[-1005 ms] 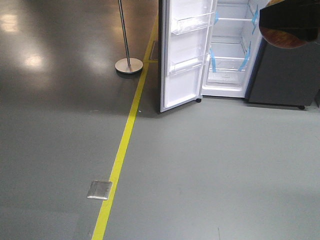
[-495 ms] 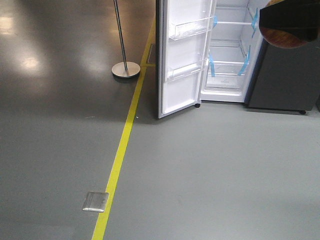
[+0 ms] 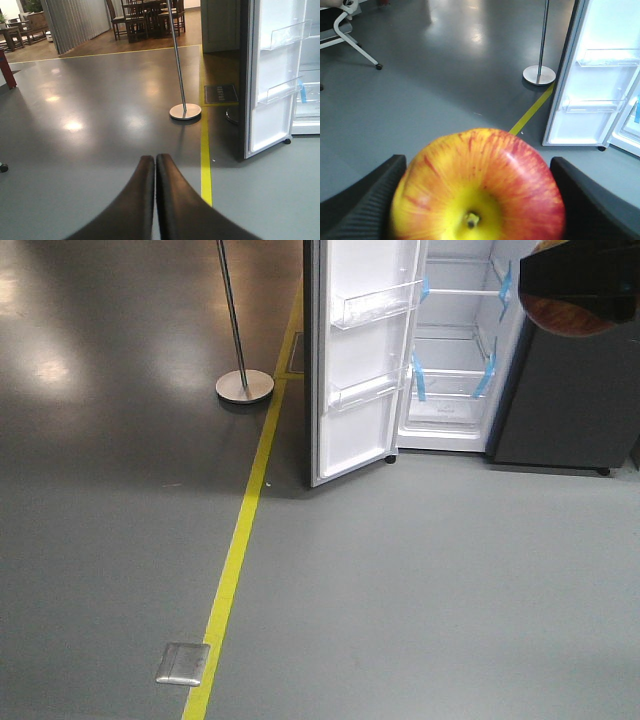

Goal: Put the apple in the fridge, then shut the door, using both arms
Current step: 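Approach the open fridge shelves, carrying the apple in the right gripper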

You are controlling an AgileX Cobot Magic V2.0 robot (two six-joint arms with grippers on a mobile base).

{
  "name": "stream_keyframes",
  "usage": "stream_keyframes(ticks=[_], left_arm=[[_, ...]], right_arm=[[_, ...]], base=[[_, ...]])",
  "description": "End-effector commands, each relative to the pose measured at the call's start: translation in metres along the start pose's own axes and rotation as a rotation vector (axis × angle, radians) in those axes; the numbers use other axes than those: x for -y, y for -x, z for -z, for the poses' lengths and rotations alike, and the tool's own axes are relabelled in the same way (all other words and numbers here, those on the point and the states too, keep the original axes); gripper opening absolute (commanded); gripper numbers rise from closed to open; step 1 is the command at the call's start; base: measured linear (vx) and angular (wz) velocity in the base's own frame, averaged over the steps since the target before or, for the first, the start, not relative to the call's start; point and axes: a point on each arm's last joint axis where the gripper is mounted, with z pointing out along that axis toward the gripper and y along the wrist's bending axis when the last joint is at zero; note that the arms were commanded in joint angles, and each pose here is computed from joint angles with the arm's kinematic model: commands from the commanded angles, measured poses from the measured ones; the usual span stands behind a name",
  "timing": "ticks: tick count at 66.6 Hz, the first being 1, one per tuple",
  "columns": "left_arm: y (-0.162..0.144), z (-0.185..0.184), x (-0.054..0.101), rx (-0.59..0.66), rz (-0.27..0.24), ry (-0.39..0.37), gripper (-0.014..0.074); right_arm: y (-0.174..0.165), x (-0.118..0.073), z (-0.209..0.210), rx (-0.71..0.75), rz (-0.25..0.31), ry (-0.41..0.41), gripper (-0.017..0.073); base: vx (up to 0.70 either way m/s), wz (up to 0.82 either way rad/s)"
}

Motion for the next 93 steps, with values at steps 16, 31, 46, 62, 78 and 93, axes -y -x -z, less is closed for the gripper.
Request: stream_keyframes(ticks=[16, 31, 46, 62, 78, 93], left_arm=[[0.0014, 0.0002, 0.002, 0.063, 0.009, -0.022, -0.0008], [0.0014, 0.0002, 0.002, 0.063, 0.009, -0.022, -0.0008], [0.0014, 0.0002, 0.002, 0.063, 0.009, -0.022, -0.0008], [0.0014, 0.0002, 0.002, 0.063, 0.009, -0.022, -0.0008], [0.0014, 0.0002, 0.002, 0.063, 0.009, -0.022, -0.0008], [0.0014, 0.0002, 0.002, 0.063, 0.009, -0.022, -0.0008]], right_arm=[[0.0163, -0.0037, 0.0152, 0.12, 0.011, -0.028, 0.0186], [0.0163, -0.0037, 0.0152, 0.12, 0.011, -0.028, 0.0186], [0.0163, -0.0037, 0.0152, 0.12, 0.011, -0.028, 0.0186], [0.0163, -0.0037, 0.0152, 0.12, 0.011, -0.028, 0.0186], [0.0163, -0.0037, 0.0152, 0.12, 0.011, -0.028, 0.0186], [0.0163, -0.0037, 0.0152, 0.12, 0.011, -0.028, 0.0186]], base=[[0.09, 0.01], [0.09, 0.03], [0.09, 0.02], [0.11, 0.02], [0.12, 0.02], [0.12, 0.0]])
